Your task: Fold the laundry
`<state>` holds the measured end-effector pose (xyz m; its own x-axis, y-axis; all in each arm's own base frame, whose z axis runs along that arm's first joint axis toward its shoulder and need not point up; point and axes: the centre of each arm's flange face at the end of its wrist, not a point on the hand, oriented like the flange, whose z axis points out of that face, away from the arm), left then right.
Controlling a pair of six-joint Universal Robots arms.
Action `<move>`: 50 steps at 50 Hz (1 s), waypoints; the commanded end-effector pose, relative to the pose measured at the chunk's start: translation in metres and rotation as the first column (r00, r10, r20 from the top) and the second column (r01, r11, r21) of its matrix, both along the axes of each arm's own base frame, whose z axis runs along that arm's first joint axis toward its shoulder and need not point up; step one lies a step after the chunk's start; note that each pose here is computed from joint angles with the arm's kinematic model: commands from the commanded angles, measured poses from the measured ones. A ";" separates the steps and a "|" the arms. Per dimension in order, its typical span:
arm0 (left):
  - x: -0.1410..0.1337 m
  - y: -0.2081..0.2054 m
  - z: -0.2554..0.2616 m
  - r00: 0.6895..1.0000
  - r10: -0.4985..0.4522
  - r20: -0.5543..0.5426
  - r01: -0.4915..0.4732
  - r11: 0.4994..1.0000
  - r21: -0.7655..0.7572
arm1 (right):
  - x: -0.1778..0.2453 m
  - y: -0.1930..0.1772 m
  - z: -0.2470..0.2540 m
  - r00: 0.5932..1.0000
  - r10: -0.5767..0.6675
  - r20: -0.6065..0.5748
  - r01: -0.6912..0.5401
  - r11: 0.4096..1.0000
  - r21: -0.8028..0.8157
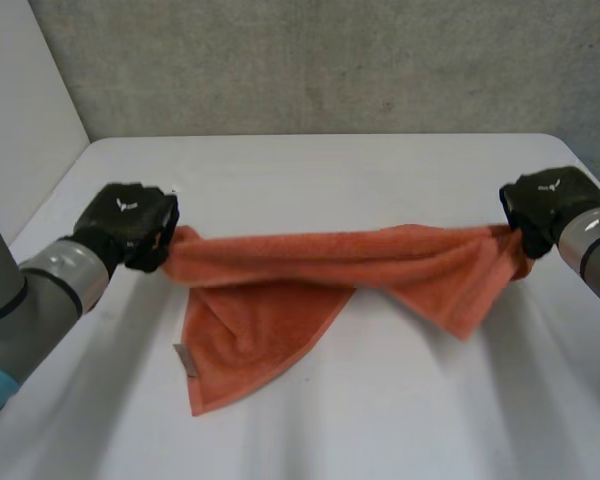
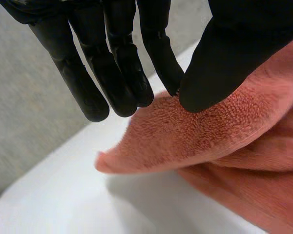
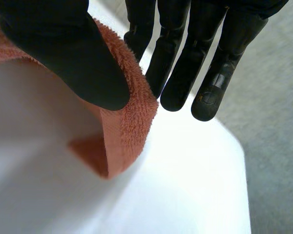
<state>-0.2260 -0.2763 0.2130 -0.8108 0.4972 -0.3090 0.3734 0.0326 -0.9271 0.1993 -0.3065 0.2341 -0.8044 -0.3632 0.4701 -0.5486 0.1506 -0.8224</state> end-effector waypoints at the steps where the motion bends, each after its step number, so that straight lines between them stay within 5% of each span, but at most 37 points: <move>1: 0.002 0.011 -0.041 0.999 -0.006 0.054 -0.004 0.985 0.171 | 0.001 0.008 -0.026 0.998 0.032 -0.058 -0.024 0.991 0.132; 6: -0.005 -0.011 -0.052 0.998 -0.014 0.060 0.004 0.987 0.162 | 0.006 -0.005 -0.036 0.998 0.035 -0.049 -0.029 0.991 0.131; 12: -0.019 -0.072 0.019 0.999 0.028 -0.025 -0.032 0.987 -0.160 | 0.023 -0.050 0.027 0.993 0.029 0.115 -0.003 0.975 -0.220; 16: -0.025 -0.096 0.103 0.990 0.025 -0.139 -0.086 0.890 -0.447 | 0.028 -0.070 0.085 0.950 0.097 0.297 0.058 0.879 -0.472; 17: -0.023 -0.096 0.144 0.981 0.006 -0.196 -0.119 0.814 -0.569 | 0.028 -0.071 0.098 0.935 0.121 0.332 0.074 0.852 -0.518; 20: -0.018 -0.091 0.188 0.964 -0.037 -0.265 -0.164 0.699 -0.696 | 0.020 -0.059 0.162 0.857 0.253 0.449 0.151 0.709 -0.689; 21: -0.015 -0.084 0.209 0.953 -0.071 -0.295 -0.185 0.637 -0.749 | 0.020 -0.059 0.162 0.857 0.254 0.449 0.152 0.708 -0.689; 24: -0.012 -0.076 0.224 0.942 -0.099 -0.321 -0.200 0.601 -0.773 | 0.018 -0.045 0.173 0.821 0.299 0.486 0.157 0.700 -0.696; 29: -0.010 -0.070 0.199 0.949 -0.069 -0.307 -0.174 0.699 -0.694 | 0.018 -0.041 0.151 0.835 0.247 0.491 0.127 0.783 -0.609; 33: -0.008 -0.067 0.129 0.968 0.005 -0.250 -0.134 0.855 -0.500 | 0.022 -0.032 0.117 0.858 0.203 0.472 0.036 0.892 -0.450; 37: -0.007 -0.061 0.073 0.979 0.043 -0.201 -0.114 0.928 -0.354 | 0.025 -0.026 0.082 0.878 0.174 0.446 -0.034 0.952 -0.304; 44: -0.008 -0.056 -0.002 0.988 0.073 -0.139 -0.095 0.983 -0.159 | 0.028 -0.018 0.067 0.884 0.181 0.430 -0.073 0.964 -0.255; 50: -0.018 -0.061 -0.024 0.989 0.061 -0.134 -0.076 0.990 -0.117 | 0.032 -0.002 0.115 0.865 0.254 0.433 -0.082 0.922 -0.377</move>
